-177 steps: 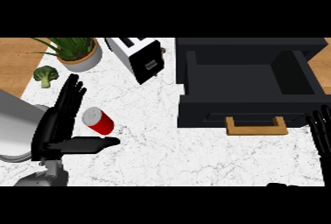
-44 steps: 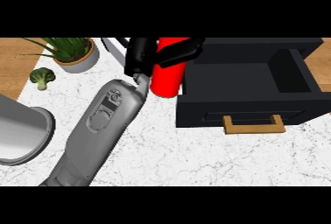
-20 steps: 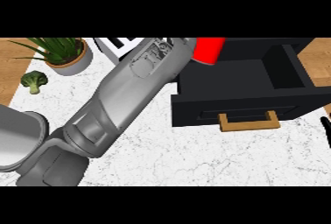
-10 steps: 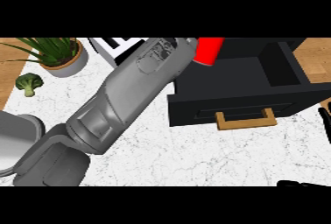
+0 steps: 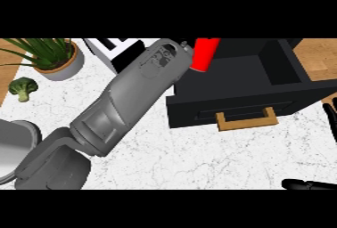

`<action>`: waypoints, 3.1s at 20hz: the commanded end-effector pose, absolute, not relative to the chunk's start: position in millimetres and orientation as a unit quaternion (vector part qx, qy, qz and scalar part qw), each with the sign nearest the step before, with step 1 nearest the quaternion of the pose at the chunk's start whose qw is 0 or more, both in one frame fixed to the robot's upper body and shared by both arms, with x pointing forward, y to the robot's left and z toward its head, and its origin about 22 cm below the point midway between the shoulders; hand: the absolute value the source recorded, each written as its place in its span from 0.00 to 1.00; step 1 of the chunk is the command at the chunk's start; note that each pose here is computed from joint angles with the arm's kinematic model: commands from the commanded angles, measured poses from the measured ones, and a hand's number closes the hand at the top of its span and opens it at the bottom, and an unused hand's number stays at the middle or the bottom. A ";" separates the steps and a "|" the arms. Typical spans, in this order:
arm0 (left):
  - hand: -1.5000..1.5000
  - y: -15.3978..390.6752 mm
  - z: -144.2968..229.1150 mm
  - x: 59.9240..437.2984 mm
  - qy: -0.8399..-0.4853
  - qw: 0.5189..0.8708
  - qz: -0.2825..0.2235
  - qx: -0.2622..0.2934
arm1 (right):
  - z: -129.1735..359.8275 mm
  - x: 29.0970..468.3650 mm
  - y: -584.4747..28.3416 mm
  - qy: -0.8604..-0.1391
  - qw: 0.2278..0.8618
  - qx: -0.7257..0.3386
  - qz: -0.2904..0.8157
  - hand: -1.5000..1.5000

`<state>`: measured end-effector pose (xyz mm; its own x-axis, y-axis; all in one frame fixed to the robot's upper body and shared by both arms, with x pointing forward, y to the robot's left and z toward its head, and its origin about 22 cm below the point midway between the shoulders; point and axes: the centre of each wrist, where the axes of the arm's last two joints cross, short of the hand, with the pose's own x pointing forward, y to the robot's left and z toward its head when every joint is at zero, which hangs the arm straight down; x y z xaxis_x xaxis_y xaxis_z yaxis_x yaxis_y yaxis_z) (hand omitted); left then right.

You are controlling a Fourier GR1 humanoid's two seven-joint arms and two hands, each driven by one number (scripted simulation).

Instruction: Pick up the can, place it into the drawer and close the drawer

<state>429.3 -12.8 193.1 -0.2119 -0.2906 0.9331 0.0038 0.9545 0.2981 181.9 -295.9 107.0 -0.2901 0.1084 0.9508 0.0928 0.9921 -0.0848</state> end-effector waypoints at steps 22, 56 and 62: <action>0.00 1.2 153.8 430.9 -0.771 0.614 -0.073 0.152 | 123.9 170.5 -289.1 -0.815 0.571 -0.086 0.051 0.00; 0.00 -16.9 196.3 416.0 -0.777 0.623 -0.022 0.087 | 66.5 267.6 -239.5 -0.679 0.444 -0.424 0.402 0.00; 0.00 21.5 218.5 421.3 -0.777 0.622 -0.020 0.094 | 29.6 285.0 -234.9 -0.685 0.460 -0.428 0.369 0.00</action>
<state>424.9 7.2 210.9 -0.2088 -0.1725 0.9626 -0.1341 0.9801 0.1466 273.8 -231.3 52.9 -0.2440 0.9170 0.3156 0.2343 0.3716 -0.8983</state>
